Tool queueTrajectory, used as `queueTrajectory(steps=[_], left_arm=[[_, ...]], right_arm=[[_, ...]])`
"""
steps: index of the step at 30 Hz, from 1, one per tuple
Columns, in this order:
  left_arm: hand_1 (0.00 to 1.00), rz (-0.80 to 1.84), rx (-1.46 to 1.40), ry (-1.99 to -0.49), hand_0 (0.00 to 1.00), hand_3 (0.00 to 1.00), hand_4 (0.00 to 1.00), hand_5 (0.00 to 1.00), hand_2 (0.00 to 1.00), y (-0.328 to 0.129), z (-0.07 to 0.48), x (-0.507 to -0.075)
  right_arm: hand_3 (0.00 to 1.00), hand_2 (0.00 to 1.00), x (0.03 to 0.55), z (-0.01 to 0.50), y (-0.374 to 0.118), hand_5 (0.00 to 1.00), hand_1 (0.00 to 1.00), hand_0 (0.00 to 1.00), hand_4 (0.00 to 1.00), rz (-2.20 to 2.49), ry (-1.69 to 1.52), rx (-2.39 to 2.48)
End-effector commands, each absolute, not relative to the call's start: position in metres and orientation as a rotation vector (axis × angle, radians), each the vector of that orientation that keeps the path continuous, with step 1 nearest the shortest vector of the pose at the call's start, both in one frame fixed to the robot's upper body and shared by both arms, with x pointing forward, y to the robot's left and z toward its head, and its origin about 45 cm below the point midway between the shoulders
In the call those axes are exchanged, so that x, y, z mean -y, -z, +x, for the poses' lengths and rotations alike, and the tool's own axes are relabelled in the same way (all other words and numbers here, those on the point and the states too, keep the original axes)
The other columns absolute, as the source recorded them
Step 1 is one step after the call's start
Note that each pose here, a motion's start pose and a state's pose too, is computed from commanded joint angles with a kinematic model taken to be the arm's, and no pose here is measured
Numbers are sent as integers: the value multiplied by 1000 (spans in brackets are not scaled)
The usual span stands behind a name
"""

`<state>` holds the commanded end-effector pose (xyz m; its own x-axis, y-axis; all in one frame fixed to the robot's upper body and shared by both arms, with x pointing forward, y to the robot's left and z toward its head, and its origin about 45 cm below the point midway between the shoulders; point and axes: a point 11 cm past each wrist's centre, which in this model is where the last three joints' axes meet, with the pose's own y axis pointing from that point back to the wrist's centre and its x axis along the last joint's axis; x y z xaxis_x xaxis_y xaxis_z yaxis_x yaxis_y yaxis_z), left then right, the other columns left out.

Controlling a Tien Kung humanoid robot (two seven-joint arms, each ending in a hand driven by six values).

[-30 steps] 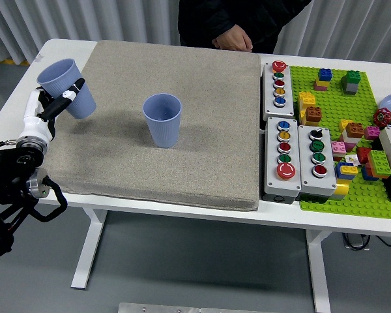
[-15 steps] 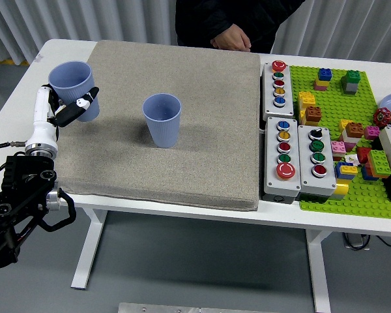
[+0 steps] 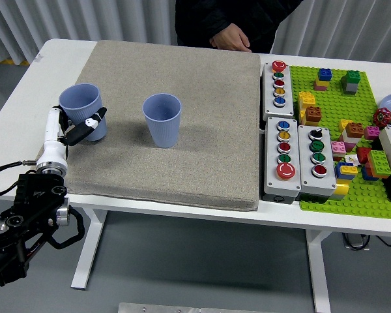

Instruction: Pick cup pour cup place

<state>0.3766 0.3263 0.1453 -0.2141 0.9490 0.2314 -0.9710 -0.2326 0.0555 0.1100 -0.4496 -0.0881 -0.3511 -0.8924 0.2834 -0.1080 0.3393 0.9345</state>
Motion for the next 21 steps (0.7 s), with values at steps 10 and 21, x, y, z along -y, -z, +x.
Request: queueTrajectory(steps=[10, 21], left_arm=[[545, 268, 119, -1779, 573, 525, 765, 249, 556, -136, 370, -328], [578, 244, 124, -1755, 600, 576, 789, 271, 602, -137, 367, -328]], right_arm=[[630, 680, 449, 109, 88, 451, 683, 719, 148, 901, 1108, 1709], [629, 680, 449, 107, 89, 447, 683, 719, 147, 900, 1107, 1698]])
